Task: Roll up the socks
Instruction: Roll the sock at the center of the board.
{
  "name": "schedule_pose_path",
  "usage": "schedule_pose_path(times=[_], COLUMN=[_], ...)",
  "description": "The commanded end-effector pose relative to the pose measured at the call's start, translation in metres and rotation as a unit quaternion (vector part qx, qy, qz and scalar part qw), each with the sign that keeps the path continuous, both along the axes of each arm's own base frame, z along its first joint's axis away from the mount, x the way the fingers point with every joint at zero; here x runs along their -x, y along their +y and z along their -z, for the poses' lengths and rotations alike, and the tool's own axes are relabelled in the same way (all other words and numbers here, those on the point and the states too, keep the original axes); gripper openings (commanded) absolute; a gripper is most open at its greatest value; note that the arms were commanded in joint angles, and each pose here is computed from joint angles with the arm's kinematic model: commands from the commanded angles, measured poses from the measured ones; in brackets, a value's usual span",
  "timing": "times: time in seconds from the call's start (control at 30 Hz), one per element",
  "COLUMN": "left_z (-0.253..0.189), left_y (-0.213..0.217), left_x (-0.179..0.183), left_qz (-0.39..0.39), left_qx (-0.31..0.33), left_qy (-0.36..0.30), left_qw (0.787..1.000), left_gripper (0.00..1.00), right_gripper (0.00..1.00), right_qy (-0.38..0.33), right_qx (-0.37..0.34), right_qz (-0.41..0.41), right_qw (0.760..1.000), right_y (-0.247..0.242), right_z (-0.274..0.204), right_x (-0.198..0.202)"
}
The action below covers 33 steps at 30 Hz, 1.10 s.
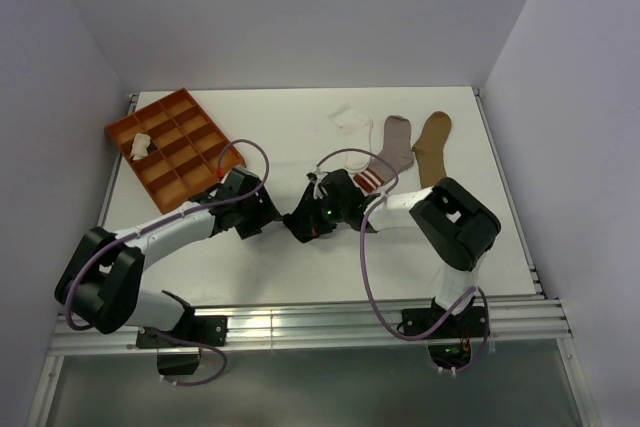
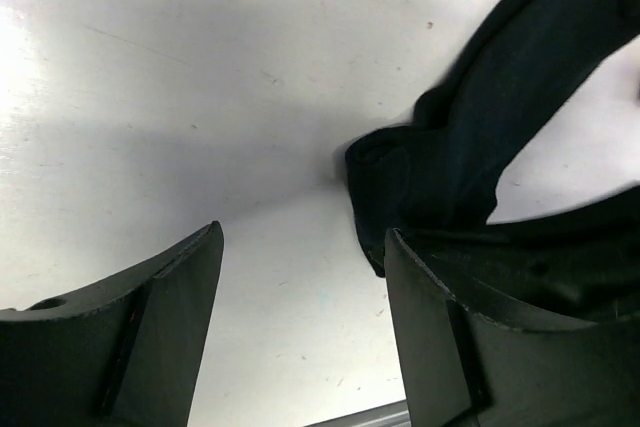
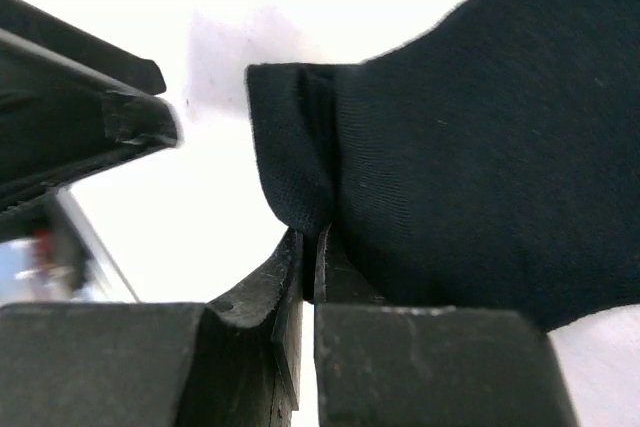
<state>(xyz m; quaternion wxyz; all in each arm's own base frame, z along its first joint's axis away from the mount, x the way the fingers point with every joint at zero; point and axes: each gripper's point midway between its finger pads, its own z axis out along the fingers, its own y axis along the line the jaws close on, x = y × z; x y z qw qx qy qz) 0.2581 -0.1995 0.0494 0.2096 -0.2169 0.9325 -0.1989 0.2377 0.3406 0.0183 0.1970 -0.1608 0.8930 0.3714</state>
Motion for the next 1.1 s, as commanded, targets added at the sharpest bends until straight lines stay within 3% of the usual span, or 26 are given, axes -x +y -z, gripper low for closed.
schedule_pose_path(times=[0.0,0.23,0.83,0.93,1.07], left_z=[-0.013,-0.002,0.016,0.023,0.031], left_y=[-0.011,-0.025,-0.036,-0.033,-0.026], left_x=[-0.003,0.001,-0.028,-0.025,-0.014], left_qz=[-0.003,0.017,0.007,0.013,0.022], left_qx=[0.04,0.061,0.026,0.005,-0.015], left_qy=[-0.027,-0.012,0.002,0.021,0.046], left_qw=[0.999,0.998,1.0,1.0,0.999], left_gripper=[0.7,0.68,0.58,0.51,0.3], right_gripper=[0.0,0.0,0.0,0.0,0.0], right_qy=[0.098,0.195,0.202,0.199,0.199], right_qx=[-0.047,-0.101,-0.085,-0.083,-0.087], right_qz=[0.015,0.035,0.055,0.055,0.057], right_qw=[0.994,0.975,0.974,0.975,0.975], right_y=[-0.004,-0.011,-0.022,-0.022,-0.021], right_z=[0.009,0.023,0.04,0.039,0.037], right_x=[0.017,0.024,0.02,0.018,0.016])
